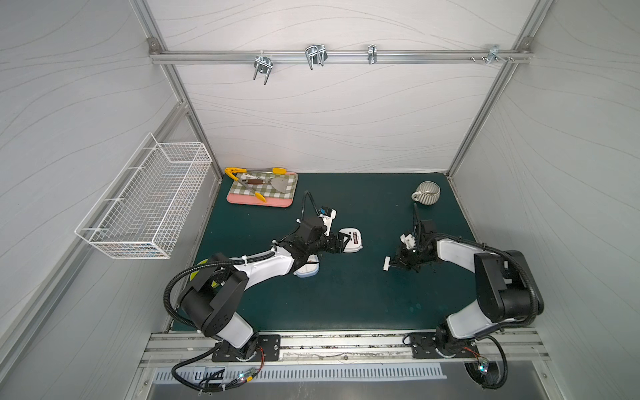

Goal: Insert the battery into the alarm
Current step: Pick up the cover from the center of the board, then install the cover on the alarm.

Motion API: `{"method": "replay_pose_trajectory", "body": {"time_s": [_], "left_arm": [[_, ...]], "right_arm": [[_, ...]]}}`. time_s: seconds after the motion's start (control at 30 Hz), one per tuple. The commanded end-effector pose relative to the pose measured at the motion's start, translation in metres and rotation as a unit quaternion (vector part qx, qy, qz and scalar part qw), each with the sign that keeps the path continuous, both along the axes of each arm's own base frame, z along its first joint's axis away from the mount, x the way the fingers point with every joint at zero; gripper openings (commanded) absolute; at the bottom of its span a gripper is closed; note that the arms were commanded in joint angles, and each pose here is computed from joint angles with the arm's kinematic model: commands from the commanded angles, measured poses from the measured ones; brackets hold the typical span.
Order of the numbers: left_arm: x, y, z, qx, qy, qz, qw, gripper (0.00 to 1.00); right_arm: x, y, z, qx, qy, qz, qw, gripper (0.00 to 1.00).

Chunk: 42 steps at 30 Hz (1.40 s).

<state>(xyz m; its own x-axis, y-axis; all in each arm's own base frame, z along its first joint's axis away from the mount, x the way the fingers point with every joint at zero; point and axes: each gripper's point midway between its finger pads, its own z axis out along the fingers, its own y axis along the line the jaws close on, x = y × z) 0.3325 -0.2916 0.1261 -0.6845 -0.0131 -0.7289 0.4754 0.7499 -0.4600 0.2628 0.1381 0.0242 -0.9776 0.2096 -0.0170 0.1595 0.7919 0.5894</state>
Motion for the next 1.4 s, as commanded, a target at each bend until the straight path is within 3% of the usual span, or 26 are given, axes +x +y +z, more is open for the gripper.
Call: {"method": "replay_pose_trajectory", "body": {"time_s": [0.0, 0.37, 0.6, 0.83, 1.03, 1.37], "left_arm": [[0.003, -0.002, 0.005, -0.007, -0.008, -0.004, 1.000, 0.79], [0.014, 0.008, 0.001, -0.030, 0.022, 0.029, 0.999, 0.79], [0.039, 0.015, -0.017, -0.077, 0.153, 0.078, 0.982, 0.83], [0.043, 0.009, -0.030, -0.056, 0.195, 0.076, 0.976, 0.84], [0.046, -0.001, -0.045, -0.047, 0.233, 0.060, 0.969, 0.77], [0.044, -0.006, -0.066, -0.023, 0.270, 0.046, 0.961, 0.62]], "right_arm": [[0.003, 0.001, 0.005, 0.003, -0.007, 0.006, 1.000, 0.03], [0.006, 0.004, 0.022, 0.010, -0.034, 0.012, 0.999, 0.00], [0.035, 0.027, 0.055, -0.003, -0.093, 0.064, 0.994, 0.00], [0.068, 0.069, 0.091, 0.027, -0.128, 0.144, 0.981, 0.00], [0.091, 0.087, 0.096, 0.042, -0.106, 0.165, 0.980, 0.00], [0.093, 0.112, 0.071, 0.051, -0.051, 0.185, 0.980, 0.00]]}}
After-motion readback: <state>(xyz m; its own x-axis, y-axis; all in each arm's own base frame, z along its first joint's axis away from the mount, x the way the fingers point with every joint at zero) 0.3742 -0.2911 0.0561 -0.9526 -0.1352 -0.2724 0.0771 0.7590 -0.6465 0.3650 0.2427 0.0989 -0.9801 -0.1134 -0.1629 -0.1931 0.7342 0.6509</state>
